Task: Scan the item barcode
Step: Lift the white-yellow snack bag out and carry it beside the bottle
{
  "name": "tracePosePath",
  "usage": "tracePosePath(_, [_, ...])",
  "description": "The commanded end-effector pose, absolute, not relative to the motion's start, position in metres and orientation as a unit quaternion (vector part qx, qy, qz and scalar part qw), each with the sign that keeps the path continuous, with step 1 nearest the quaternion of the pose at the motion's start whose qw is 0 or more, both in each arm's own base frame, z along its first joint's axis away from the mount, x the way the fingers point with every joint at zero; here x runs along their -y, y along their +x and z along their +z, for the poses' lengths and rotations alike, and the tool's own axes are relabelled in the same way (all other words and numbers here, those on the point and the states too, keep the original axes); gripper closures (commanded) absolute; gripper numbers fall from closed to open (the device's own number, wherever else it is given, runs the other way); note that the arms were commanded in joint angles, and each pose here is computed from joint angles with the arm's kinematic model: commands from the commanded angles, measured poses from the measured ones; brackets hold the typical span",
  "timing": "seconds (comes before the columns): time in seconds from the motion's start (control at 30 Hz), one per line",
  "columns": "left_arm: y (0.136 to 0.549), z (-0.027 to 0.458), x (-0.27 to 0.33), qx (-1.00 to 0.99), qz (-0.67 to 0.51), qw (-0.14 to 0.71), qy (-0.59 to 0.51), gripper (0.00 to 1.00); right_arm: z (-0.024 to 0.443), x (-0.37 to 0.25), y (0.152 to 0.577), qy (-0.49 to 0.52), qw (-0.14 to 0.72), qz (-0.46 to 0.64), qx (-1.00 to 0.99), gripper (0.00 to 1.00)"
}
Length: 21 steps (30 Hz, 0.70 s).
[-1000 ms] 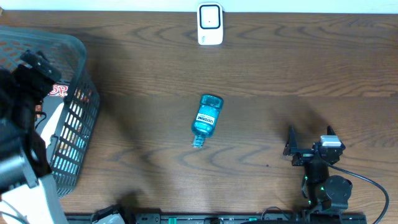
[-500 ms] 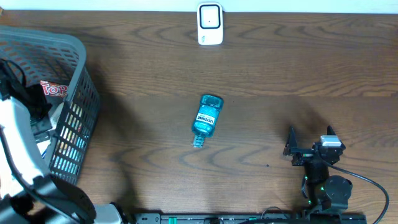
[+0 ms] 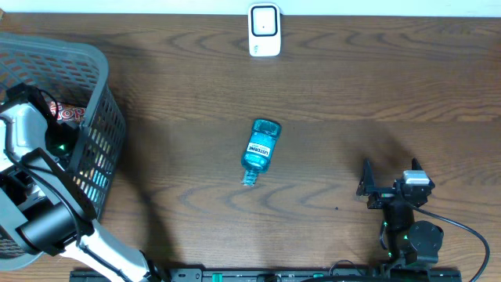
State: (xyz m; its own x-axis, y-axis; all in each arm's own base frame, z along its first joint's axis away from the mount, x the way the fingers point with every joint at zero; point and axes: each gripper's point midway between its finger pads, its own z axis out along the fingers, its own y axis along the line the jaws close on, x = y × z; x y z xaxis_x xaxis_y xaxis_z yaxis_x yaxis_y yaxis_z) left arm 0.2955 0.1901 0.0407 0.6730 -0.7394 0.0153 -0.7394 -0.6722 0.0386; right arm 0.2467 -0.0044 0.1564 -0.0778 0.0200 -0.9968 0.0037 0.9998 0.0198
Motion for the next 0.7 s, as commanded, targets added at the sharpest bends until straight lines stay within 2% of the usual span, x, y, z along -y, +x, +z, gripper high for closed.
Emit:
tracePosePath(0.0, [0.297, 0.033, -0.194, 0.486, -0.002, 0.022, 0.874, 0.87, 0.156, 0.006, 0.246, 0.016, 0.678, 0.008, -0.734, 0.01])
tracePosePath(0.03, [0.3, 0.036, -0.197, 0.504, 0.004, 0.011, 0.863, 0.93, 0.156, 0.006, 0.246, 0.016, 0.678, 0.008, -0.734, 0.01])
tracePosePath(0.2, [0.311, 0.085, -0.216, 0.563, 0.037, -0.075, 0.822, 0.93, 0.156, 0.006, 0.246, 0.016, 0.678, 0.008, -0.734, 0.01])
tracePosePath(0.33, [0.318, 0.167, -0.233, 0.599, 0.065, -0.201, 0.773, 0.93, 0.156, 0.006, 0.246, 0.016, 0.678, 0.008, -0.734, 0.01])
tracePosePath(0.43, [0.311, 0.268, -0.23, 0.62, 0.081, -0.351, 0.698, 0.93, 0.156, 0.006, 0.246, 0.016, 0.678, 0.008, -0.734, 0.01])
tracePosePath(0.57, [0.279, 0.384, -0.183, 0.596, 0.148, -0.505, 0.606, 0.92, 0.156, 0.006, 0.246, 0.016, 0.678, 0.008, -0.734, 0.01])
tracePosePath(0.63, [0.276, 0.429, -0.137, 0.619, 0.211, -0.556, 0.512, 0.92, 0.156, 0.006, 0.246, 0.016, 0.678, 0.008, -0.734, 0.01])
tracePosePath(0.67, [0.276, 0.456, -0.09, 0.653, 0.261, -0.579, 0.412, 0.92, 0.156, 0.006, 0.246, 0.016, 0.678, 0.008, -0.734, 0.01])
